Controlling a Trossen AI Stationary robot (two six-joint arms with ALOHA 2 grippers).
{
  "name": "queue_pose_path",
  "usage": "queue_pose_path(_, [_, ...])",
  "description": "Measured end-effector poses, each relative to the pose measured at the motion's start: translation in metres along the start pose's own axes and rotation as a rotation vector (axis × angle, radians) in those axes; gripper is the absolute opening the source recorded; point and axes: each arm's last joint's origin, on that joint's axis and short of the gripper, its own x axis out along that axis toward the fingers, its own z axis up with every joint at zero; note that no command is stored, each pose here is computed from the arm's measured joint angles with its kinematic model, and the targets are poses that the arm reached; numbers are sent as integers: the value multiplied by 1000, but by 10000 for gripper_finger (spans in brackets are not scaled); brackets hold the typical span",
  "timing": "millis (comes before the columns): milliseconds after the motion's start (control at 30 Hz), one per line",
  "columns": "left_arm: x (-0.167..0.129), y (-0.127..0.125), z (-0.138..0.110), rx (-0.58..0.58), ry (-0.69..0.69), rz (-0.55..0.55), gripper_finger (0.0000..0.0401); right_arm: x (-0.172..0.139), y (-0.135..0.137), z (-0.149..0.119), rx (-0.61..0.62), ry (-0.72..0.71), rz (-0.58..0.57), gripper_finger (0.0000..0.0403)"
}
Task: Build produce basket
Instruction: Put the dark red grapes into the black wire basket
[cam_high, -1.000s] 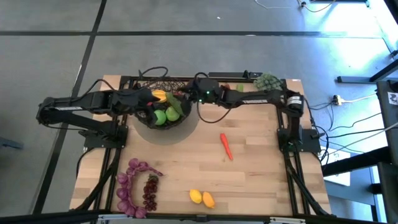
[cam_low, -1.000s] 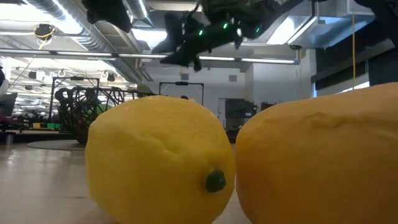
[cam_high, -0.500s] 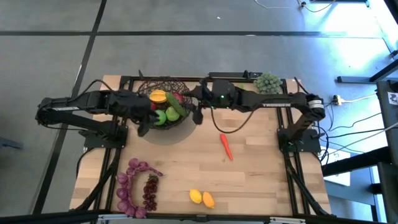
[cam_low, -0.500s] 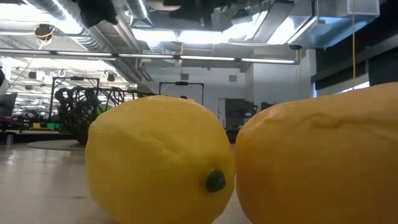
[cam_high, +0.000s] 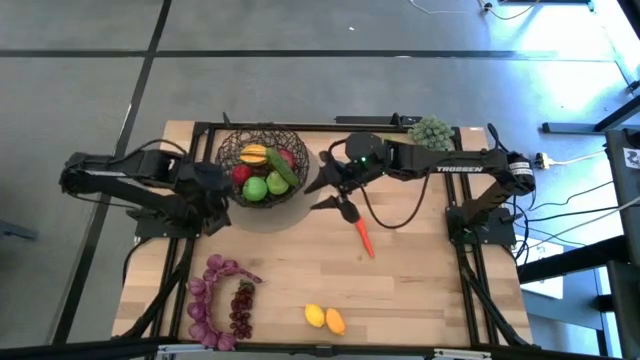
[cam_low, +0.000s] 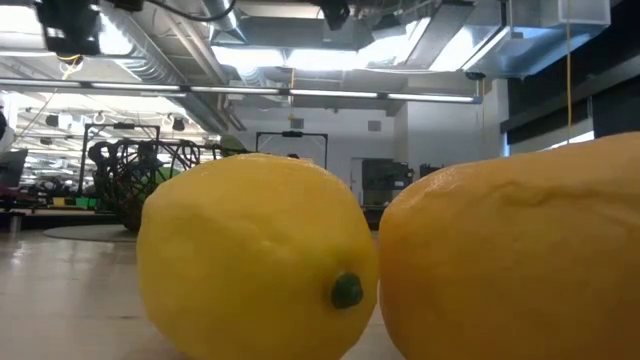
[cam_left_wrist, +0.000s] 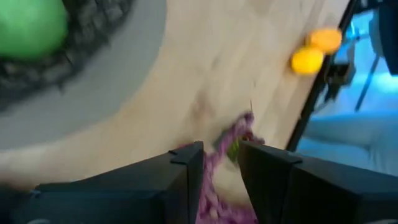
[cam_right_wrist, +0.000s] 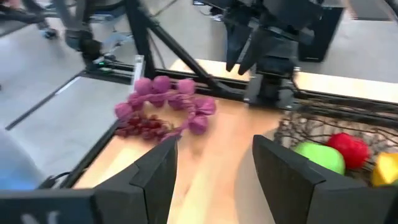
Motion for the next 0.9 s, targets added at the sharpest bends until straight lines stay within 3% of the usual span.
queue_pose_path(133, [11,-11,-6,10,75,3,92,0,0,0,0,-2,15,204])
queue_pose_path(433, [38,-40,-30,235,221,25,92,0,0,0,0,-3,14,204])
queue_pose_path(700, [44,-66,-57,399,196,-46,92,0,0,0,1,-3,14,204])
queue_pose_path(900, [49,-88,-81,396,148,-125,92,0,0,0,1,-3,13,204])
